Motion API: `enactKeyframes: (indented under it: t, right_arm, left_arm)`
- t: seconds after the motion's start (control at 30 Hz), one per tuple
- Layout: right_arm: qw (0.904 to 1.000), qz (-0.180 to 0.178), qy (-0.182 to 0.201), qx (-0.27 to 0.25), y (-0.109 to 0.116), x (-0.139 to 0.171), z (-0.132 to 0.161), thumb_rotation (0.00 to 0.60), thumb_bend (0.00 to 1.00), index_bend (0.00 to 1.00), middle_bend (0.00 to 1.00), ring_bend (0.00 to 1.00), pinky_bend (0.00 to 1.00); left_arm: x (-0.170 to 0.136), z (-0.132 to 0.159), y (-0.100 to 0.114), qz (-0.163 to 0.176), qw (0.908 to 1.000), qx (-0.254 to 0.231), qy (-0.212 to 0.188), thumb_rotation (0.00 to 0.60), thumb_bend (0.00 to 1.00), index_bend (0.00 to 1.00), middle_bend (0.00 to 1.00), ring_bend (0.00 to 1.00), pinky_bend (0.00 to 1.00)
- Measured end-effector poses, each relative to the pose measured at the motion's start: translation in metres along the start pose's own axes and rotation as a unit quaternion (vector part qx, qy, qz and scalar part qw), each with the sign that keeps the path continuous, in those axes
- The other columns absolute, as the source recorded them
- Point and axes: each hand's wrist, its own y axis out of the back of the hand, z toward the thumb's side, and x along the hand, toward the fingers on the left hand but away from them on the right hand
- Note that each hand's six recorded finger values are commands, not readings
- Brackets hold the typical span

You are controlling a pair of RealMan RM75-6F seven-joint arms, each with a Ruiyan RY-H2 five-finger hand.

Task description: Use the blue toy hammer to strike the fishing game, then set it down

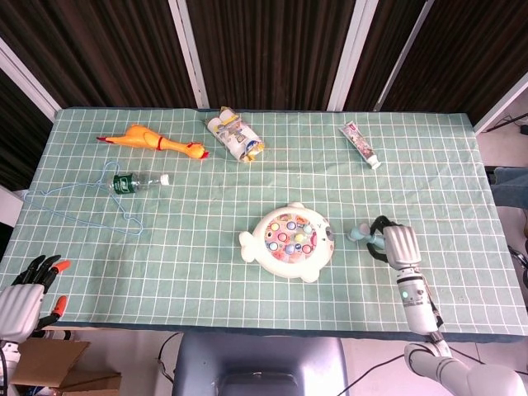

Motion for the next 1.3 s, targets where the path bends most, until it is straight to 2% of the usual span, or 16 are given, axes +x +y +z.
enactKeyframes:
  t: [0.13,0.27,0.43,0.8,1.3]
  right_arm:
    - [0.9998,0.000,0.004,-0.019,0.001,0.001,0.000,0.600,0.92,0.77,0.63,0.69,0.84]
    - [0.9990,-0.002,0.012,-0.043,0.003,0.002,0.000,0.600,0.99,0.80,0.66,0.75,0.91]
    - [0.9972,-0.006,0.029,-0.069,0.007,0.004,0.004,0.600,1.00,0.82,0.67,0.79,0.95]
    - [0.9910,-0.025,0.079,-0.105,0.023,0.007,0.023,0.600,1.00,0.85,0.68,0.79,0.95]
    - [0.9818,-0.037,0.154,-0.105,0.052,0.002,0.081,0.600,1.00,0.85,0.68,0.79,0.95]
  left_arm:
    - [0.000,0.000,0.000,0.000,1.0000,0.000,0.000,0.600,0.44,0.21,0.11,0.06,0.25]
    - [0.000,0.000,0.000,0.000,1.0000,-0.001,-0.001,0.600,0.44,0.22,0.11,0.06,0.25]
    - [0.000,0.000,0.000,0.000,1.0000,-0.001,-0.002,0.600,0.44,0.23,0.11,0.06,0.25]
    - [0.000,0.000,0.000,0.000,1.0000,-0.001,-0.002,0.600,0.44,0.23,0.11,0.06,0.25]
    - [-0.001,-0.002,0.002,0.002,1.0000,-0.004,0.001,0.600,0.44,0.23,0.11,0.06,0.25]
